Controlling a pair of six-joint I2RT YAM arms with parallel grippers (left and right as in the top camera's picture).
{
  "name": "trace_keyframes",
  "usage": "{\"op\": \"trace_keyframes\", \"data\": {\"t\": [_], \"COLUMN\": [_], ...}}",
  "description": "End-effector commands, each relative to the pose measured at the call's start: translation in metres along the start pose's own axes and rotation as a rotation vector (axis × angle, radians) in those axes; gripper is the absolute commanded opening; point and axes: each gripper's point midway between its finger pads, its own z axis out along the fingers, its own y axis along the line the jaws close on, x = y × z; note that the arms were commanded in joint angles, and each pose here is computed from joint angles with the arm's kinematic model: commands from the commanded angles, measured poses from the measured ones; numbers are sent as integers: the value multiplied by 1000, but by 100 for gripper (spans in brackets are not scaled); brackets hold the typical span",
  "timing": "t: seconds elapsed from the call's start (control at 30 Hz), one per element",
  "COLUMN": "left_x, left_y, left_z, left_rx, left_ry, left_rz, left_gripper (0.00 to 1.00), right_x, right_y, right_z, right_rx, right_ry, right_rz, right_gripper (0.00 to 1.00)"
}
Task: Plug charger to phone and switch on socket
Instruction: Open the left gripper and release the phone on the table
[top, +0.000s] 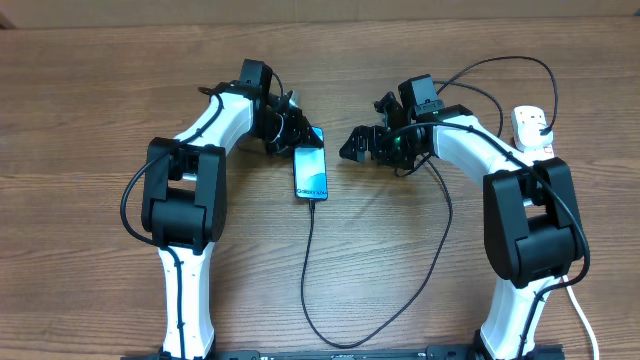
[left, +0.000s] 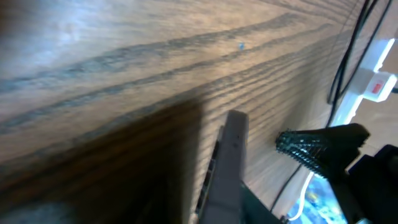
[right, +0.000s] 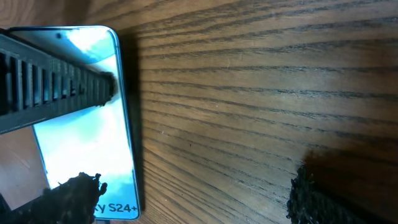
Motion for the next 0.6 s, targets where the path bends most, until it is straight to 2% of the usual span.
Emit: {"op": "trace_keyframes", "data": {"t": [0.0,0.43,0.5,0.57], "left_x": [2,2,3,4], "left_y": [4,5,8,16], "left_z": [3,3,3,3], "left_rx": [-9,-14,-30,-73], "left_ry": [10,9,10,8], "left_rz": [-18,-19,-25,-40], "left_gripper": [36,47,51,61], "right_x": [15,15,15,15], "right_y": [-38,-38,-38,-38], "right_z": [13,13,13,13], "right_rx": [143,143,143,143], "right_ry": [38,38,38,38], "right_rz": [40,40,40,40], "right_gripper": [100,100,100,100]}}
